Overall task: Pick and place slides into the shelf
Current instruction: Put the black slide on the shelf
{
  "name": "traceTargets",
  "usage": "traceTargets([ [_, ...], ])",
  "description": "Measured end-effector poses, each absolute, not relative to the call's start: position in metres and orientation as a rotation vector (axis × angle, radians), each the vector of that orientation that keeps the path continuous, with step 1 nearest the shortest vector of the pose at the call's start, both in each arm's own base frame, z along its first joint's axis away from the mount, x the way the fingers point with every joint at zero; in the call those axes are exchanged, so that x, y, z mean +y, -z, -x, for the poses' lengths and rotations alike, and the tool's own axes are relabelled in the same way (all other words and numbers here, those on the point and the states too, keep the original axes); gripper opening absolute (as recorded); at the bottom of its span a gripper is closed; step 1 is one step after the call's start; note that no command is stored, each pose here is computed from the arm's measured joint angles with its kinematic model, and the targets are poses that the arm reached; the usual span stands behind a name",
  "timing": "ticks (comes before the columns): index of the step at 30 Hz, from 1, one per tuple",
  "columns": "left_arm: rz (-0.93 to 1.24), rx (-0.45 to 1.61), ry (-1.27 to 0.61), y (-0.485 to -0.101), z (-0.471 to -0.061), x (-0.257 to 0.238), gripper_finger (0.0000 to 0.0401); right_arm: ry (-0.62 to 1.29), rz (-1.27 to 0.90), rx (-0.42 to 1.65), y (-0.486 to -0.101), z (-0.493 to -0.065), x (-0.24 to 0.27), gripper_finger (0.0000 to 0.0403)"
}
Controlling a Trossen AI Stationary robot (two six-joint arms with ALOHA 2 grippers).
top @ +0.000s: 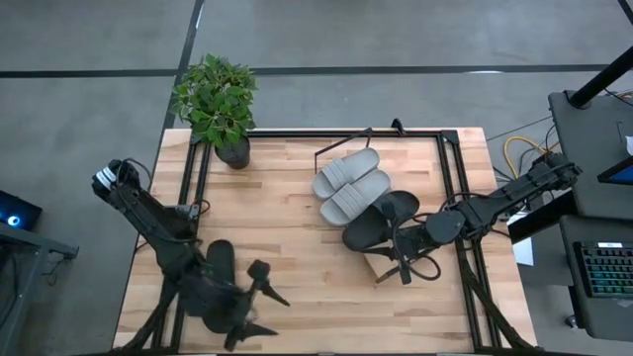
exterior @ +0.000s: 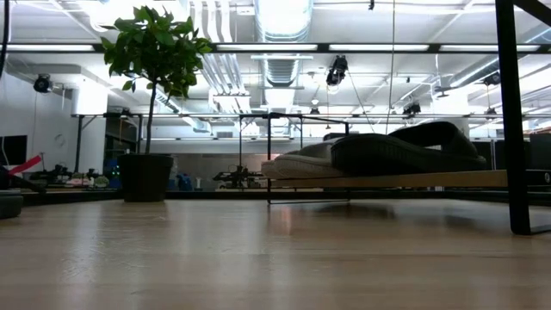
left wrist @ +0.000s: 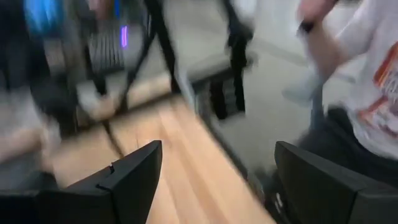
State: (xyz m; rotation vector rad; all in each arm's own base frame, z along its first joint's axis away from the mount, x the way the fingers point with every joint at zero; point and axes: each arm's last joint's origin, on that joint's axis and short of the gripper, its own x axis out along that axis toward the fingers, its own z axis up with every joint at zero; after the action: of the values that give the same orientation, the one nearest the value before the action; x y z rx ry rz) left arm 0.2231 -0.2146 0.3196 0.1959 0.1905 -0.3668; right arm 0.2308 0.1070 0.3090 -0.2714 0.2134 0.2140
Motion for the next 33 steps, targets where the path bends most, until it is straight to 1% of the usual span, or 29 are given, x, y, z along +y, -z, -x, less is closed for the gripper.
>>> traceTargets([
  [3, -0.056, 0.376, 0.269, -0.311, -0.228, -0.209, 0.0295, -0.219, 0.272, 0.216, -0.309, -0.231, 0.107, 0.0009],
  [6, 0.141, 0.529, 0.151, -0.308, -0.227, -0.2, 0.0295, -0.222, 0.272, 0.217, -0.309, -0.231, 0.107, 0.0009],
  [11, 0.426, 0.8, -0.067, -0.295, -0.212, -0.187, 0.0295, -0.222, 0.273, 0.221, -0.308, -0.231, 0.107, 0.0009],
  [15, 0.559, 1.055, -0.2, -0.281, -0.196, -0.178, 0.0295, -0.224, 0.279, 0.235, -0.307, -0.23, 0.107, 0.0009],
  [18, 0.574, 1.173, -0.31, -0.275, -0.187, -0.172, 0.0295, -0.224, 0.282, 0.243, -0.306, -0.23, 0.107, 0.0009],
  [24, 0.473, 1.284, -0.405, -0.27, -0.176, -0.162, 0.0295, -0.225, 0.282, 0.244, -0.306, -0.23, 0.107, 0.0009],
  [28, 0.533, 1.369, -0.42, -0.259, -0.172, -0.162, 0.0295, -0.225, 0.284, 0.248, -0.306, -0.23, 0.107, 0.0009],
  [33, 0.563, 1.475, -0.391, -0.232, -0.167, -0.162, 0.0295, -0.225, 0.284, 0.25, -0.305, -0.23, 0.107, 0.0009],
])
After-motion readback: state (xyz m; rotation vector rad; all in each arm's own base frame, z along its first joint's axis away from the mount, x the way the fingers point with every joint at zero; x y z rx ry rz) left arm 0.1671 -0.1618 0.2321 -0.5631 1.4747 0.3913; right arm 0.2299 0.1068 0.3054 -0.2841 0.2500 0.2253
